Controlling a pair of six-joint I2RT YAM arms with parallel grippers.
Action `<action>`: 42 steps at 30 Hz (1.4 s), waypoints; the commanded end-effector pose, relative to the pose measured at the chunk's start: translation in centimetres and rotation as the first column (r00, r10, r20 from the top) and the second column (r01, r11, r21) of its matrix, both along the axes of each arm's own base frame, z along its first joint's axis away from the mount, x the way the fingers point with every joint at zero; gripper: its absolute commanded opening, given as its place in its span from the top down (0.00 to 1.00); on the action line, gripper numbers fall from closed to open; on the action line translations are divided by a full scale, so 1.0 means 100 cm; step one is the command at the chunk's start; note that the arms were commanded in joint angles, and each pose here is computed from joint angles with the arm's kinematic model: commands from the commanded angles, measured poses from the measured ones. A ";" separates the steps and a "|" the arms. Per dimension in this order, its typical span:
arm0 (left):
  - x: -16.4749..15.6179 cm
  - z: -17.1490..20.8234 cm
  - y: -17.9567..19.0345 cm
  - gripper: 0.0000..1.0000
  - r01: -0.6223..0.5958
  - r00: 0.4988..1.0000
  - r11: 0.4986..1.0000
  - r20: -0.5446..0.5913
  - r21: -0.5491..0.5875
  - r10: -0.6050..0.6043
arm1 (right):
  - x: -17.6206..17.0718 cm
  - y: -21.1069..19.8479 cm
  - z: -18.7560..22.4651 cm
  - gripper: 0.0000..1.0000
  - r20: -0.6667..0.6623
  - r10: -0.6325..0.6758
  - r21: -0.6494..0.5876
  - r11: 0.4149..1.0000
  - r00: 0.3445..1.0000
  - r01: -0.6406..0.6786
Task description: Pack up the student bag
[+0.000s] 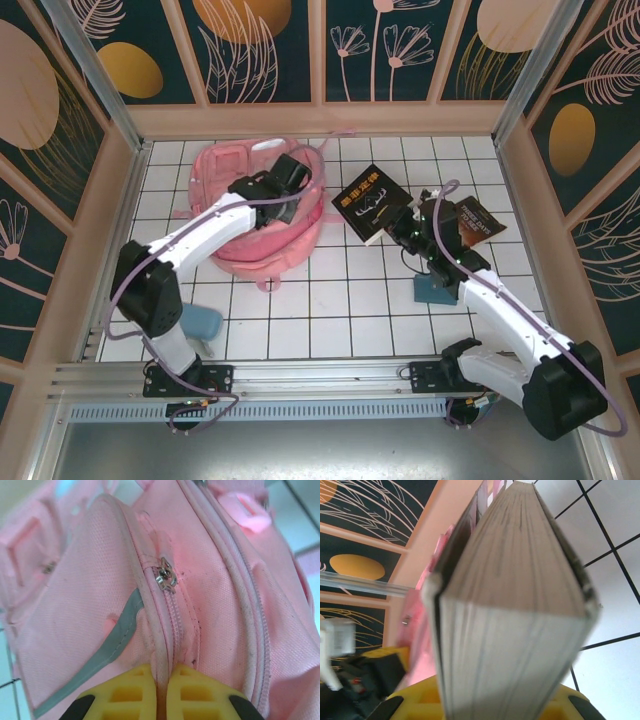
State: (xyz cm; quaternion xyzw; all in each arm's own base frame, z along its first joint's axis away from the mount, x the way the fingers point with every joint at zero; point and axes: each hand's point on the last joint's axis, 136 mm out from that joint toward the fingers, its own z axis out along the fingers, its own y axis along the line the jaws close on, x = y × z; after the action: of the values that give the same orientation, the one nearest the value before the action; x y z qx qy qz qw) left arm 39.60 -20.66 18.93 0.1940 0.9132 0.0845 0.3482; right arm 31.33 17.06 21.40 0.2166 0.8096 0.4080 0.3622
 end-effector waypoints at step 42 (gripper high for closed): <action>0.064 0.179 -0.046 1.00 0.019 0.905 0.909 0.394 -0.416 0.161 | 0.106 0.184 0.026 0.94 0.255 0.011 0.255 0.964 0.967 -0.078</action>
State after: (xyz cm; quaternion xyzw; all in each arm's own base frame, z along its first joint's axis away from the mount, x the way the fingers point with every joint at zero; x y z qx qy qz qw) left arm 45.13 -24.70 29.30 0.1017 0.8731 -0.0084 0.4767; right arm 39.10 34.88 19.21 0.1692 0.7628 0.5139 0.3541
